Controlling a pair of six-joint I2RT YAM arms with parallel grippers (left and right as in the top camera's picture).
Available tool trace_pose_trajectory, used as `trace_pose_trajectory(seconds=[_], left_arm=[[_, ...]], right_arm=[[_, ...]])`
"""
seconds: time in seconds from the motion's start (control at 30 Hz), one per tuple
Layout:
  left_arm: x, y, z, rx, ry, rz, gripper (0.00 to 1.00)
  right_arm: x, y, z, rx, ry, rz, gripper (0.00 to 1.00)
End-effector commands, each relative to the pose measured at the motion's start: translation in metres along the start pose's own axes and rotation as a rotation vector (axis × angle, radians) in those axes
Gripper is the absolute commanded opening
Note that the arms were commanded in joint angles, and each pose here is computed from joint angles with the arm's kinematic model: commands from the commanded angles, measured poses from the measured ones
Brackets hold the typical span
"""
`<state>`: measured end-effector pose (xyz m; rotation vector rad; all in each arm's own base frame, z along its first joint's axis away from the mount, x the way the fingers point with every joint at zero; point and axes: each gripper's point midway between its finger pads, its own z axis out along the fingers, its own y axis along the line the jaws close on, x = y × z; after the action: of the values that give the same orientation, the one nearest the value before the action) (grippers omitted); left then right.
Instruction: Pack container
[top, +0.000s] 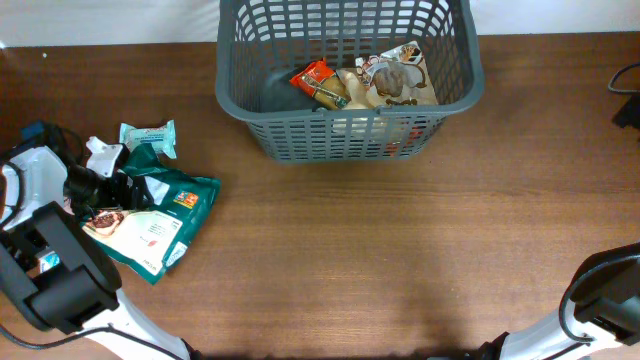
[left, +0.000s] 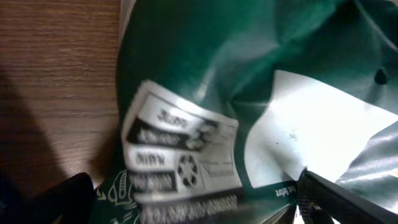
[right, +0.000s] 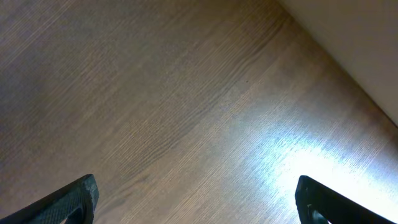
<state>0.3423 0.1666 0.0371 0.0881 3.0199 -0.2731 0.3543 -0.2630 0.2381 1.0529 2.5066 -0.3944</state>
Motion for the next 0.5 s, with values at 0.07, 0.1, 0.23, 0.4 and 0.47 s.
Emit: trace_pose_trajectory(seconds=[0.07, 0.1, 0.23, 0.4, 0.47], left_arm=[[0.007, -0.002, 0.03, 0.065, 0.057, -0.014, 1.0], [0.008, -0.002, 0.033, 0.072, 0.064, -0.028, 1.0], [0.011, -0.007, 0.047, 0.116, 0.087, -0.07, 0.22], [0.015, -0.009, 0.052, 0.136, 0.104, -0.101, 0.02], [0.015, -0.01, 0.052, 0.137, 0.105, -0.102, 0.02]], right_arm=[[-0.001, 0.0, -0.005, -0.004, -0.012, 0.01, 0.99], [-0.001, 0.0, -0.005, -0.004, -0.012, 0.01, 0.99], [-0.001, 0.0, -0.005, -0.004, -0.012, 0.01, 0.99], [-0.001, 0.0, -0.005, -0.004, -0.012, 0.01, 0.99], [-0.001, 0.0, -0.005, -0.004, -0.012, 0.01, 0.99]])
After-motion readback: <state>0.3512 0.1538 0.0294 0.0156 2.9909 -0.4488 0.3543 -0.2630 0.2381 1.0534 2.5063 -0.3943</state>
